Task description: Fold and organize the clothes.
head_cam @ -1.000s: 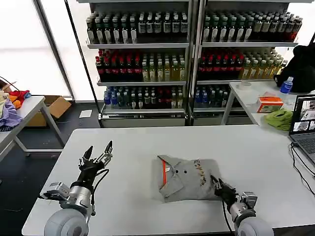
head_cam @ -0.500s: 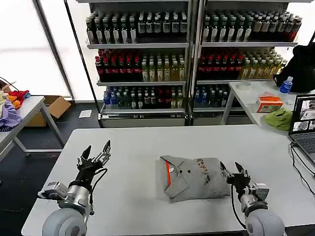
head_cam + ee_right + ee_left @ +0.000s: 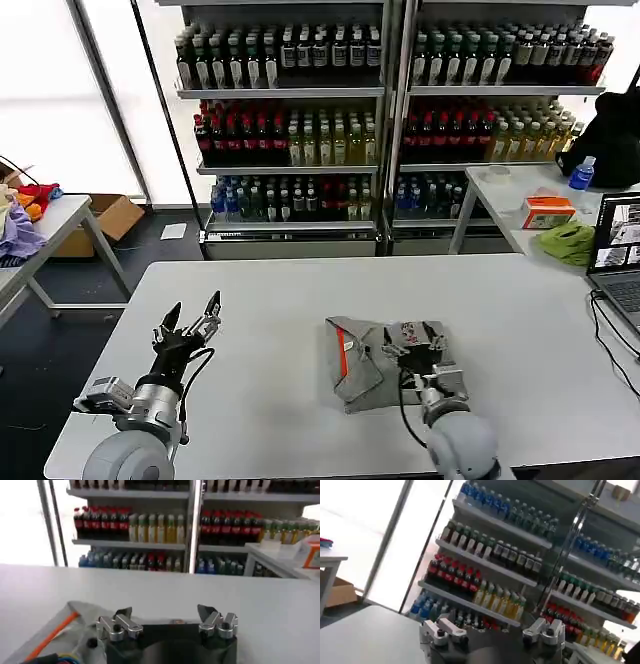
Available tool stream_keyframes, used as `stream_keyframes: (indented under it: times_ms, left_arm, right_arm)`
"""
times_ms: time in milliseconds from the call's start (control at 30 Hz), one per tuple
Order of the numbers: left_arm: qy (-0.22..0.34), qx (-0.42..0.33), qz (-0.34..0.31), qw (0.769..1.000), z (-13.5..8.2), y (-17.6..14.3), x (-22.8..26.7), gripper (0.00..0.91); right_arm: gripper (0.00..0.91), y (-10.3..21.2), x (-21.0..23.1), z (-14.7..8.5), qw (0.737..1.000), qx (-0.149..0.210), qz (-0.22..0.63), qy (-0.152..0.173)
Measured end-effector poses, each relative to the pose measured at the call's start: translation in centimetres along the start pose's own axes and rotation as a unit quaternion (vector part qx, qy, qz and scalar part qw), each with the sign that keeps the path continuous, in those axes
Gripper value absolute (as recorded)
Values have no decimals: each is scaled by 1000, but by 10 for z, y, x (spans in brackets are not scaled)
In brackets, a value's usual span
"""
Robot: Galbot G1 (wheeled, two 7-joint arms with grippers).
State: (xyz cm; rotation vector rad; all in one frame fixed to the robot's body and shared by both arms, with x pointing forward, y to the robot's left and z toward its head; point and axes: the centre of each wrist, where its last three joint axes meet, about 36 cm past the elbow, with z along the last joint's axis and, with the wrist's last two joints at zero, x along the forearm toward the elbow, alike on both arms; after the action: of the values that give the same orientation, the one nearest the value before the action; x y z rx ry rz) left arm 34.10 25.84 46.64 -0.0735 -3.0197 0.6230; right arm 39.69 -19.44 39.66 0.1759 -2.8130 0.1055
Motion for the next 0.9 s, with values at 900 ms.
stream_keyframes:
  times_ms: [900]
  left_arm:
    - [2,-15,7,1000,7,5,2,907]
  right_arm:
    - [907,-13,42,-23,996,-4,-5,-91]
